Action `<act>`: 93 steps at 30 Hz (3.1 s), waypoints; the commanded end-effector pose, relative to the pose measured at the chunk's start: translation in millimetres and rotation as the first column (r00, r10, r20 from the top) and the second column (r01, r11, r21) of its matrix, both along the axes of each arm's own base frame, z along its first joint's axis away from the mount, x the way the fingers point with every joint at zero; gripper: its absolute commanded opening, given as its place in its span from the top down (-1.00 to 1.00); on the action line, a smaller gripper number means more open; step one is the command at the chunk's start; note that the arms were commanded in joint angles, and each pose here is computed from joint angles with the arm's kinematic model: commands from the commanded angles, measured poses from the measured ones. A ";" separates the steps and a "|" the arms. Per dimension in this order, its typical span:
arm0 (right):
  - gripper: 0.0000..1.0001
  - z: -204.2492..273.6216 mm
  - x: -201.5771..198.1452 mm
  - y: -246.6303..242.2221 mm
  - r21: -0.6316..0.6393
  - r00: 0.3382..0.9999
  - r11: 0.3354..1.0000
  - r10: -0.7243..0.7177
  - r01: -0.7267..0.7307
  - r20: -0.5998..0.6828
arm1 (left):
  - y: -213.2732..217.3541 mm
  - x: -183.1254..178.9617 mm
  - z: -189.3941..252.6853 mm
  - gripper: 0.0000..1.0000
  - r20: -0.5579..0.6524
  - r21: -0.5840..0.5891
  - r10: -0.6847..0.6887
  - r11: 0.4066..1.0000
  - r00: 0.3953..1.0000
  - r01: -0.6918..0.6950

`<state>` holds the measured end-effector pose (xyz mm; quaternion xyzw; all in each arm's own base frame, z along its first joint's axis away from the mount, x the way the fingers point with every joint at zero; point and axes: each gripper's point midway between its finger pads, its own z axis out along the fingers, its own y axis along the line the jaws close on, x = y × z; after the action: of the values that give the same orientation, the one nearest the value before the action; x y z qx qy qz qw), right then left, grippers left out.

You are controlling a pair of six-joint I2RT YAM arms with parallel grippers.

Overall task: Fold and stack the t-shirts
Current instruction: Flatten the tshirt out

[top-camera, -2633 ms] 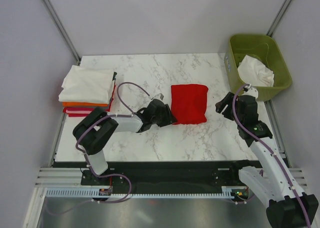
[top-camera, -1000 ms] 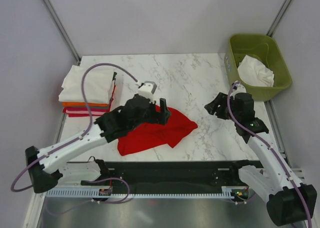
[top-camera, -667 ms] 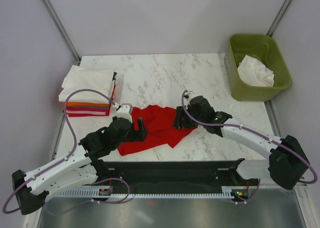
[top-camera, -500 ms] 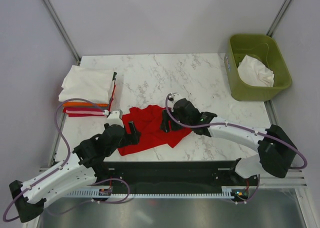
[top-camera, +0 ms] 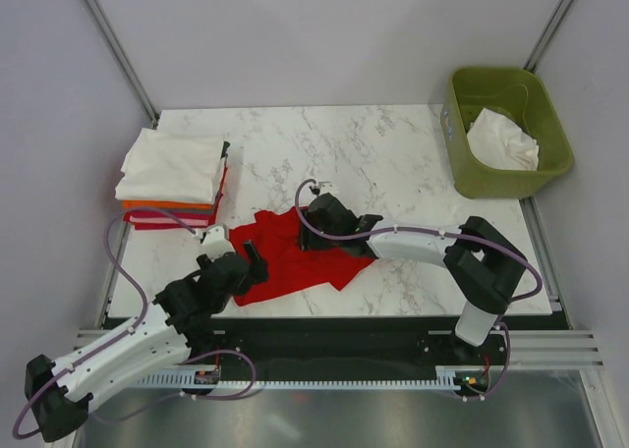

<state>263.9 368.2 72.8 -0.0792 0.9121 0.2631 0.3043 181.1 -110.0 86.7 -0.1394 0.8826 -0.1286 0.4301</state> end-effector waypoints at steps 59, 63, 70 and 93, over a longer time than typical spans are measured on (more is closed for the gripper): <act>-0.53 96.9 60.9 -316.5 0.240 0.695 0.710 -0.701 0.662 0.156 | -37.1 9.0 19.0 -0.25 0.037 -0.251 -0.215 0.943 0.976 0.217; -0.34 87.5 62.7 -252.5 0.173 0.888 0.893 -0.440 0.417 0.133 | -33.8 20.1 21.3 -0.31 0.032 -0.211 -0.184 0.959 0.982 0.186; -0.24 67.9 61.0 -128.9 -0.044 0.988 0.996 -0.076 0.083 0.135 | -22.6 52.5 27.5 -0.59 -0.005 -0.079 -0.095 0.992 0.995 0.095; 0.28 -28.4 51.2 -75.0 -0.451 0.985 0.879 0.173 -0.155 -0.002 | -4.4 107.1 -4.8 -0.50 -0.091 -0.007 0.035 0.999 0.995 -0.036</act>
<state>318.8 310.3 51.8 -0.2235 0.9279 0.1024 0.2802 265.6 -112.0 60.9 -0.1725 0.9123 -0.1147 0.3534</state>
